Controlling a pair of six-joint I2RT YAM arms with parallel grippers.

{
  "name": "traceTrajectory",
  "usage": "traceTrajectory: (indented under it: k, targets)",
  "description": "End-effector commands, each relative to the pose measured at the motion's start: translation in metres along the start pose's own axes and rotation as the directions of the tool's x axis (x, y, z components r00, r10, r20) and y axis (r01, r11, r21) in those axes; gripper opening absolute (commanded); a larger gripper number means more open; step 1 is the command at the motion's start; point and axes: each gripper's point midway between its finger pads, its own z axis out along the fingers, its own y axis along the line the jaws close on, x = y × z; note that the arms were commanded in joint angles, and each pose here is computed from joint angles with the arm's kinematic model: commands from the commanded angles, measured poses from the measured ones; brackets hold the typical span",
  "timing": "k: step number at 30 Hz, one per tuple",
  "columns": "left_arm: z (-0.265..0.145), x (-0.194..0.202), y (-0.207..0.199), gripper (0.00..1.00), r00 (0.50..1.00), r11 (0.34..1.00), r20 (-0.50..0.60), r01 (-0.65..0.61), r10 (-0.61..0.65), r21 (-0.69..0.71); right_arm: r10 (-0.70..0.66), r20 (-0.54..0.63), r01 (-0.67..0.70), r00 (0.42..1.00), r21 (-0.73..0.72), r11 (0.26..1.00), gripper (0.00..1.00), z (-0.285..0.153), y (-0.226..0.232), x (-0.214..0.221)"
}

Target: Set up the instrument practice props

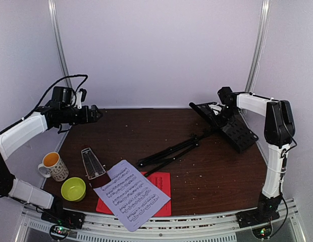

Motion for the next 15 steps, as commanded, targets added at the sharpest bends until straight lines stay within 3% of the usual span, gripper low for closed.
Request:
traceTrajectory:
  k: [1, 8, 15]
  targets:
    - [-0.008, -0.017, -0.003, 0.98, 0.997, 1.0, 0.073, -0.026, 0.025, 0.015, 0.005, 0.039, -0.009, 0.999, 0.109, 0.994, 0.0, -0.018, -0.007, -0.01]
    - [-0.016, -0.021, -0.001, 0.98, 0.995, 1.0, 0.1, -0.024, 0.025, -0.007, -0.088, 0.209, 0.031, 0.974, 0.257, 0.966, 0.0, -0.09, -0.003, -0.061]
    - [-0.026, -0.024, -0.001, 0.98, 0.992, 1.0, 0.125, -0.018, 0.02, -0.016, -0.165, 0.402, 0.029, 0.901, 0.322, 0.946, 0.0, -0.189, 0.012, -0.102]
